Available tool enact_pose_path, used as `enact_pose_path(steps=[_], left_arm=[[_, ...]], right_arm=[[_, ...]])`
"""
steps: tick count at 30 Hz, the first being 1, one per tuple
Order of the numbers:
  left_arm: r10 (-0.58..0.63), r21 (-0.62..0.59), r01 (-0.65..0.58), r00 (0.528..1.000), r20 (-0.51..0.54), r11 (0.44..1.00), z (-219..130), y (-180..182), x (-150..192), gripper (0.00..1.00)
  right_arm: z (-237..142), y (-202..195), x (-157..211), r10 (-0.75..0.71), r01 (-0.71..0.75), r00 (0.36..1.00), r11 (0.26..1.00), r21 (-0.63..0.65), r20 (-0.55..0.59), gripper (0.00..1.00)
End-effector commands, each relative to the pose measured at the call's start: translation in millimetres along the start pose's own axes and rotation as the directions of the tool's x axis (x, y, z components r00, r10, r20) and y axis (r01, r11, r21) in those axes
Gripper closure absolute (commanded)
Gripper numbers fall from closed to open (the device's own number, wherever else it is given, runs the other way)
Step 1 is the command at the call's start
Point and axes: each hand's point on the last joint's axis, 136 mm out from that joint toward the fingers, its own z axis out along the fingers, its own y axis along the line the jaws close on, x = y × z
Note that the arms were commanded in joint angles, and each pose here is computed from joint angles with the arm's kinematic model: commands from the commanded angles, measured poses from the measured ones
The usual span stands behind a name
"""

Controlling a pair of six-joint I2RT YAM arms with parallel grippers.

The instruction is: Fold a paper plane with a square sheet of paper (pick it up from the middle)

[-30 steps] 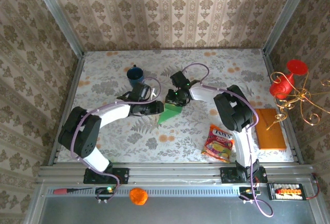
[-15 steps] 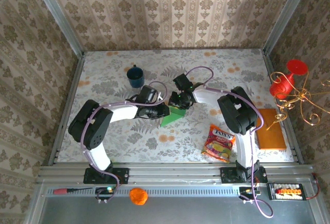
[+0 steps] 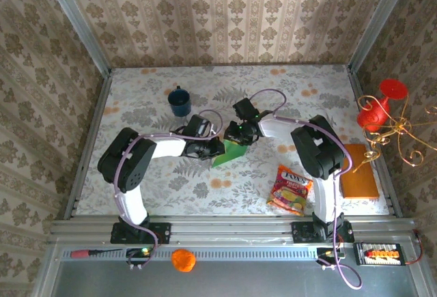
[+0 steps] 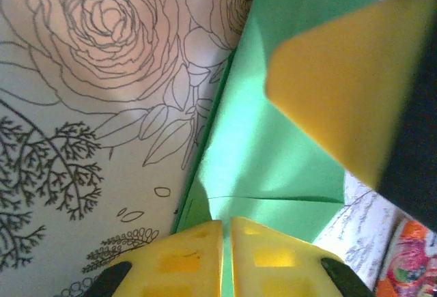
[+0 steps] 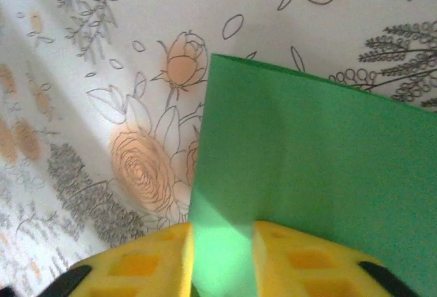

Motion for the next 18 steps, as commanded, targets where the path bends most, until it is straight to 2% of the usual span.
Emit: enact_pose_path(steps=[1,3,6,11,18], left_arm=[[-0.113,-0.059,0.111,0.993,-0.028,0.992,5,29,11,0.87],[-0.141,-0.058,0.139,0.989,-0.033,0.989,5,33,13,0.87],[-0.167,-0.046,0.165,0.985,-0.045,0.985,6,33,14,0.87],[-0.21,-0.031,0.209,0.976,-0.057,0.977,5,31,13,0.87],[-0.242,-0.032,0.24,0.968,-0.064,0.97,5,33,13,0.86]], right_arm=[[-46,32,-17,-0.018,0.032,0.995,0.99,-0.138,0.096,0.62],[-68,33,-18,-0.002,0.03,0.988,0.983,-0.182,0.151,0.55],[-81,14,-8,0.06,-0.03,0.986,0.982,-0.189,0.157,0.53],[-74,-21,27,0.188,-0.173,0.98,0.97,-0.172,0.069,0.53],[-60,-36,51,0.313,-0.309,0.95,0.932,-0.191,-0.011,0.57]])
